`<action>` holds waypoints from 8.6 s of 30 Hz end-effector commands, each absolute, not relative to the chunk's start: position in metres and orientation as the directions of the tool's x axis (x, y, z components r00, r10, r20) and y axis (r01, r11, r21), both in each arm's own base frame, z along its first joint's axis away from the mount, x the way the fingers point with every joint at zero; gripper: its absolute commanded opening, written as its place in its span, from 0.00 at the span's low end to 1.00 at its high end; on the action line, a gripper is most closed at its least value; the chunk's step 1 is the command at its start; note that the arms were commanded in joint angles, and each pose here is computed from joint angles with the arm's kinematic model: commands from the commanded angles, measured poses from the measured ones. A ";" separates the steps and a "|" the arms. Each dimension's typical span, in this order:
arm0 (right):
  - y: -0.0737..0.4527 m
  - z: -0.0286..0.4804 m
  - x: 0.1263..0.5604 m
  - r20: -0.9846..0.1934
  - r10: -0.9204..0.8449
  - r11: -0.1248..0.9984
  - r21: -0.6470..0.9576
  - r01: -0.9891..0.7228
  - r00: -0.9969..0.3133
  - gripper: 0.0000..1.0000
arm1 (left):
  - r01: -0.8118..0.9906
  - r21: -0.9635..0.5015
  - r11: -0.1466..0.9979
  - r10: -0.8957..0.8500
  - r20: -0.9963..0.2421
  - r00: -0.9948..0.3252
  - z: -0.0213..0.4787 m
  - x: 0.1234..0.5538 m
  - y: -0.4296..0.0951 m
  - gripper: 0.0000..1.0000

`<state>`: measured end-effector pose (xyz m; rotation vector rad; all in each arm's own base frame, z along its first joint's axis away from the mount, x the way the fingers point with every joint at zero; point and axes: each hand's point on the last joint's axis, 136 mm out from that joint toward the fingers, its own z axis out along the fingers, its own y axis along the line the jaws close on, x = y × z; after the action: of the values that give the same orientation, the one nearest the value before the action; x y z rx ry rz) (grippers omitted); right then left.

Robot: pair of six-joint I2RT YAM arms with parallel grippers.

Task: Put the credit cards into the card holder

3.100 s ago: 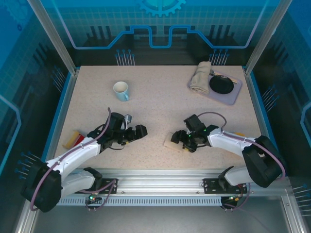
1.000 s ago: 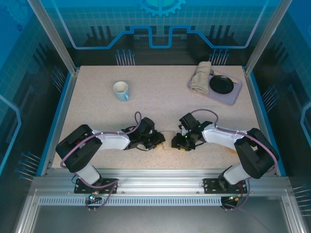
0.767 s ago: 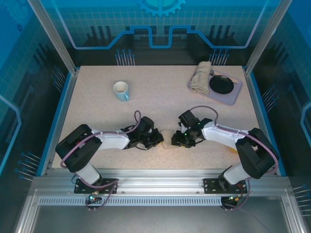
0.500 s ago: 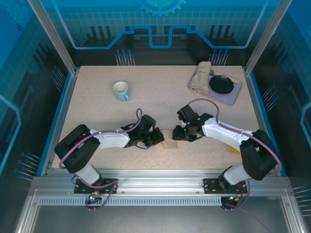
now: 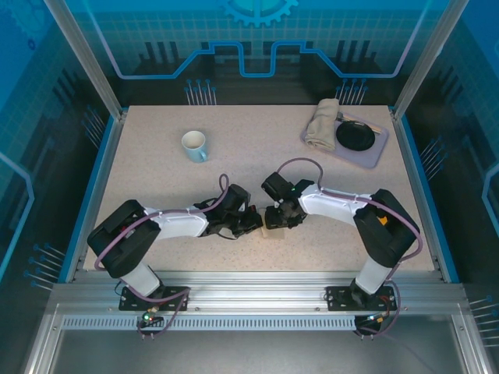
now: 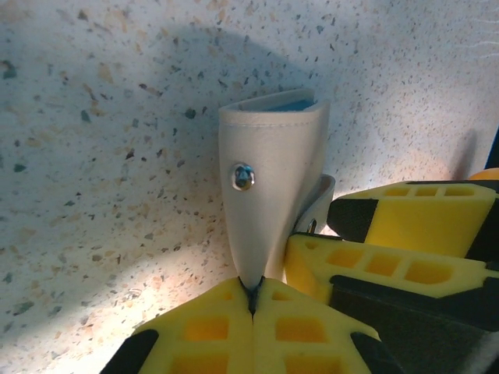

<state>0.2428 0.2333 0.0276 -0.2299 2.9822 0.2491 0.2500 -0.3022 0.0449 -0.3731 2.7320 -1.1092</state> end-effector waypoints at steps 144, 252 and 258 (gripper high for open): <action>0.288 0.099 0.229 -0.265 -0.234 0.890 0.329 -0.316 -0.935 0.82 | -0.549 -0.810 0.203 -0.975 -0.118 -0.186 0.092 0.287 0.085 0.99; 0.109 0.141 0.339 -0.360 0.223 0.873 0.487 0.022 -0.906 0.80 | 0.094 -0.683 0.724 -0.210 -0.349 -0.913 0.162 0.412 -0.302 0.99; 0.134 0.128 0.396 -0.281 0.188 0.826 0.563 -0.004 -0.941 0.82 | 0.046 -0.703 0.709 -0.327 -0.387 -0.862 0.162 0.365 -0.261 0.99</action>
<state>0.3853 0.1218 0.1367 0.1892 2.6460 0.7218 0.3687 -0.2756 0.1614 -0.1287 2.5062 -1.0400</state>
